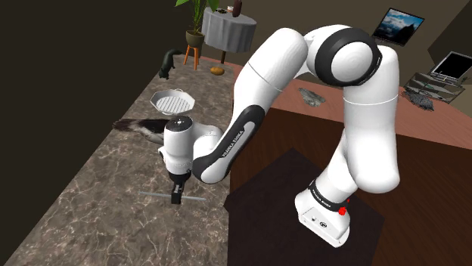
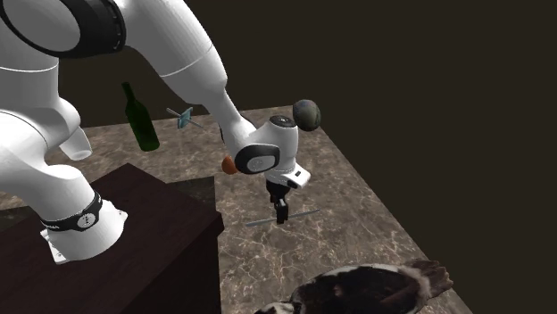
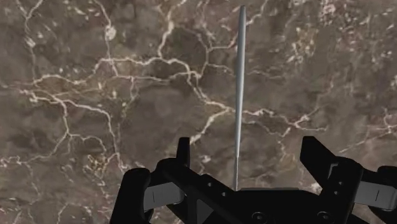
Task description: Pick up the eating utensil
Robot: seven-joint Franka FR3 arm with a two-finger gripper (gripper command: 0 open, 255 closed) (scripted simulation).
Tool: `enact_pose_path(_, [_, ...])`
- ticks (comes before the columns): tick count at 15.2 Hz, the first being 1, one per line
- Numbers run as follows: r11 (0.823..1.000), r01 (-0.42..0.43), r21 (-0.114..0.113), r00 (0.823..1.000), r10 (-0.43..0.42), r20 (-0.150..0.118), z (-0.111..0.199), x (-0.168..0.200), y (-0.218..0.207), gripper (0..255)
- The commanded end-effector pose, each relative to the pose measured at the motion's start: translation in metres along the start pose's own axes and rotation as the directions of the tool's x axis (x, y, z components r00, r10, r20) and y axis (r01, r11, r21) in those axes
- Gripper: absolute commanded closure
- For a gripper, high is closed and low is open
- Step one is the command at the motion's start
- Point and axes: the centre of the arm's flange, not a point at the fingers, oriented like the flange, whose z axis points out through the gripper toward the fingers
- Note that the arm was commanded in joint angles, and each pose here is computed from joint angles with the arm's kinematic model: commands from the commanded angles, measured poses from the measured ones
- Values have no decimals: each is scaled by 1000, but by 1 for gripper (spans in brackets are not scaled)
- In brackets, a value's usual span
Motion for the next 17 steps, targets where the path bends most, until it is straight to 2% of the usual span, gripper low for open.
enact_pose_path(1, [1000, 1, 0, 1000, -1, 0, 12, 1, -1, 0])
enact_pose_path(4, [1000, 1, 0, 1000, -1, 0, 20, 1, -1, 0])
enact_pose_path(5, [1000, 1, 0, 1000, -1, 0, 20, 1, -1, 255])
enact_pose_path(14, [1000, 1, 0, 1000, -1, 0, 20, 1, -1, 255])
enact_pose_path(17, [1000, 1, 0, 1000, -1, 0, 4, 1, -1, 255])
